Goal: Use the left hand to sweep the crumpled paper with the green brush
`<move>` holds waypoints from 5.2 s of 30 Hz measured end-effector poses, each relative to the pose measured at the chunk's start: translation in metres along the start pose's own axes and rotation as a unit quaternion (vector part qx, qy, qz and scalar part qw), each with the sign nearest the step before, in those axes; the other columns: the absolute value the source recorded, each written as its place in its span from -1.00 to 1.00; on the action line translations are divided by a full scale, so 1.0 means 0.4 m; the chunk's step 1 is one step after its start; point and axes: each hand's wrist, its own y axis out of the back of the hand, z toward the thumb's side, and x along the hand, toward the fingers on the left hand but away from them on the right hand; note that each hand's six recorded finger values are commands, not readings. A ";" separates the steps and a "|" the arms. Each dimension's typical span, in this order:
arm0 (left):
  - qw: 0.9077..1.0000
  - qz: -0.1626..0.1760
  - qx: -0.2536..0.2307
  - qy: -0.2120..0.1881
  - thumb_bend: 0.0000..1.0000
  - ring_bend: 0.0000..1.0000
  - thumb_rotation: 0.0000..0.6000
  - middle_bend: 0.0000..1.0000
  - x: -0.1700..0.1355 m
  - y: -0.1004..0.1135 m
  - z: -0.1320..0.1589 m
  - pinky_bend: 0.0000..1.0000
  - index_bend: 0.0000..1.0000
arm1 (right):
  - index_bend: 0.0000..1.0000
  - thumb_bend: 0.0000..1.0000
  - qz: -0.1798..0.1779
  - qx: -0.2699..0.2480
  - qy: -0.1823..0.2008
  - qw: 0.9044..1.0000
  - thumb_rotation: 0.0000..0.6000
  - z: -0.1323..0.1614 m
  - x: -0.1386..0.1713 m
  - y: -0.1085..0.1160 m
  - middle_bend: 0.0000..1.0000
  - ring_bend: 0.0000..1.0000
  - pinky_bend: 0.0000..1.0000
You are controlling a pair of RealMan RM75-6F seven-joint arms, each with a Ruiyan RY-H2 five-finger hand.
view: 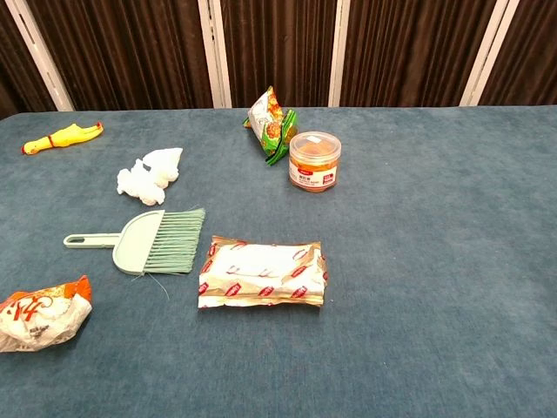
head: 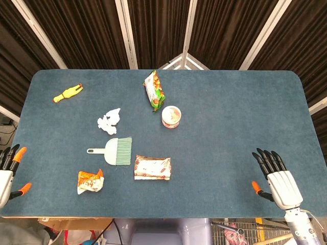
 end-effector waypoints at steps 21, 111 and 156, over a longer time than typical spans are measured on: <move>1.000 -0.001 0.003 0.002 -0.92 -1.00 1.00 -1.00 -0.001 0.000 -0.003 -0.91 -1.00 | -1.00 -0.31 0.001 -0.001 0.002 1.000 1.00 0.003 -0.001 -0.001 -1.00 -1.00 -1.00; 0.981 -0.169 0.086 -0.042 -0.24 1.00 1.00 1.00 0.416 -0.214 0.435 1.00 -0.18 | -1.00 -0.31 0.009 -0.027 -0.003 1.000 1.00 0.002 -0.002 0.000 -1.00 -1.00 -1.00; 0.985 -0.157 0.063 -0.035 0.43 1.00 1.00 1.00 0.418 -0.279 0.466 1.00 0.48 | -1.00 -0.31 0.007 -0.034 -0.004 0.999 1.00 0.002 -0.002 0.003 -1.00 -1.00 -1.00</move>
